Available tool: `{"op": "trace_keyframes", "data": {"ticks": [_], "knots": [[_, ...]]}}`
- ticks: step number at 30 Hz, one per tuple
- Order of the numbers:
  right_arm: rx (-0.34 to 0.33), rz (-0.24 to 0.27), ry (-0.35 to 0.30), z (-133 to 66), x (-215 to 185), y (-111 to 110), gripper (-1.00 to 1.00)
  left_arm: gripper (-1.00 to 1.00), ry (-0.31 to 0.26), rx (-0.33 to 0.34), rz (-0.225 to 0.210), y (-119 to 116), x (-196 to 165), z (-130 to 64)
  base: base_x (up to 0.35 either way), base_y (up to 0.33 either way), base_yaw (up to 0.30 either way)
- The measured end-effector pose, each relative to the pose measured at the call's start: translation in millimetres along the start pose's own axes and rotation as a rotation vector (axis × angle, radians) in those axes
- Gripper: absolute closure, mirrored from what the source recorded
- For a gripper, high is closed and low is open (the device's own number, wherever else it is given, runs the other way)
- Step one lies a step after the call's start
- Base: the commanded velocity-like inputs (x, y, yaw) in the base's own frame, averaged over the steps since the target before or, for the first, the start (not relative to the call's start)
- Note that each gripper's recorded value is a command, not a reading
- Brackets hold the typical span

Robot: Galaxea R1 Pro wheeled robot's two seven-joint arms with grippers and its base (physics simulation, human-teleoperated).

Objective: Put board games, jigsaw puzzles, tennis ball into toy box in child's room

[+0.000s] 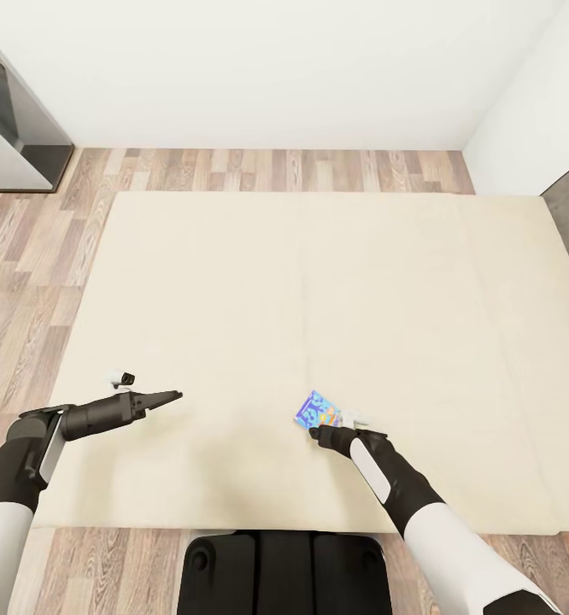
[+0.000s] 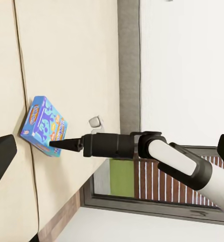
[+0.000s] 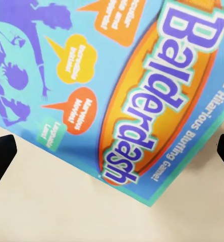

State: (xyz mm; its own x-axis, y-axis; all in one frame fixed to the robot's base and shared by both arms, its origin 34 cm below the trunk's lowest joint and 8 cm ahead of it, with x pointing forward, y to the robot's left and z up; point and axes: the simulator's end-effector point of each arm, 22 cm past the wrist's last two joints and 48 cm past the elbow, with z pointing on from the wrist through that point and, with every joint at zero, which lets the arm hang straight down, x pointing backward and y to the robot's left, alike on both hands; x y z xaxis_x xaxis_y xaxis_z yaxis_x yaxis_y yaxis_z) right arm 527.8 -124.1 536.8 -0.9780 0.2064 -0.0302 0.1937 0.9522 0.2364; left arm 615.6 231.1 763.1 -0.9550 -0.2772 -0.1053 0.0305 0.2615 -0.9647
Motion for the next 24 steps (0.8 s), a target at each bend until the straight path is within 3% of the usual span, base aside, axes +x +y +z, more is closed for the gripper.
{"op": "trace_keyframes", "data": {"ticks": [24], "knots": [[0.003,0.006,-0.012,-1.7,-5.9,-0.1,-1.00,-1.00,0.000,0.000,0.000,0.0,-0.1,-0.2,0.000,0.000,0.000]]}}
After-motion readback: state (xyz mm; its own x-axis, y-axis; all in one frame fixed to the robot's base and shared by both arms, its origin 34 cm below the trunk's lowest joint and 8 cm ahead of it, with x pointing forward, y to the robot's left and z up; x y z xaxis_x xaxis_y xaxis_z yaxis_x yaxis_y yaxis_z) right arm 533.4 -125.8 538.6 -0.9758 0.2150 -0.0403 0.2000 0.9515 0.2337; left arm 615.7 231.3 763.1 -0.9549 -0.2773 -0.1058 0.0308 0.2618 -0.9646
